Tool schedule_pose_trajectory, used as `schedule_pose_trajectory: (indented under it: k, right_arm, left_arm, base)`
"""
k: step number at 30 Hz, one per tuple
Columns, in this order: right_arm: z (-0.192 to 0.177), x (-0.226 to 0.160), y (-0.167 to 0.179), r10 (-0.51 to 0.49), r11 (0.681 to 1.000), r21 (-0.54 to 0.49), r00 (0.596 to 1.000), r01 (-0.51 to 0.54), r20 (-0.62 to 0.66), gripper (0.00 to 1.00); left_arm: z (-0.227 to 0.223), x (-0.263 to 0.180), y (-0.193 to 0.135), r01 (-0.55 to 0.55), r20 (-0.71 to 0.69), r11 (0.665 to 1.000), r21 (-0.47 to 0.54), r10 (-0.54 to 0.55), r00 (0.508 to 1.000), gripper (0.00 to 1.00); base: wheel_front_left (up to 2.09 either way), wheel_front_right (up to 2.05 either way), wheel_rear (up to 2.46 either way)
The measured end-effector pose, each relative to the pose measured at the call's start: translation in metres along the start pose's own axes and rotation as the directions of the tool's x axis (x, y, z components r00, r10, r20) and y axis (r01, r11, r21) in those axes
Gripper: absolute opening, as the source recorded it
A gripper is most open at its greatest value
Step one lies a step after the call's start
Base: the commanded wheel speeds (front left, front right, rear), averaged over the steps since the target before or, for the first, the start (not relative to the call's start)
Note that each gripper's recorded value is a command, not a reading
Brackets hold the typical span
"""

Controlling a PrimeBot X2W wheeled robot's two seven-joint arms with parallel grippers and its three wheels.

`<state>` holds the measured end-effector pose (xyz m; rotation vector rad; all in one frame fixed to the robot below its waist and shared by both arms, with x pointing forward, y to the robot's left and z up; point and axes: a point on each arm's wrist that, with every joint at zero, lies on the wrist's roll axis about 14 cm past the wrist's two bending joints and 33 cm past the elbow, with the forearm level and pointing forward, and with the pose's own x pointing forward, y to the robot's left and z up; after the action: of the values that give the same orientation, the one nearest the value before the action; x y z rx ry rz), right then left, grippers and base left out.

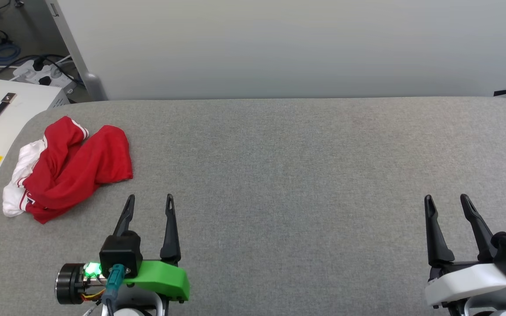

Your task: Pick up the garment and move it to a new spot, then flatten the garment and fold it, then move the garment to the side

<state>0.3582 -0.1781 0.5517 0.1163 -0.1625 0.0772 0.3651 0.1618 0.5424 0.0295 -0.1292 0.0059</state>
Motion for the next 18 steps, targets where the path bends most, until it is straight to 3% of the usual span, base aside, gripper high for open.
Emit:
schedule_pose_trajectory:
  k: [18]
  right_arm:
    - [0.0021,-0.0055,0.0012,0.001,1.000,0.018,1.000,-0.001,0.026,1.00]
  left_arm:
    - [0.0023,-0.0038,-0.0034,0.003,0.028,1.000,-0.013,-0.003,1.000,1.00]
  base:
    - [0.00,0.00,0.00]
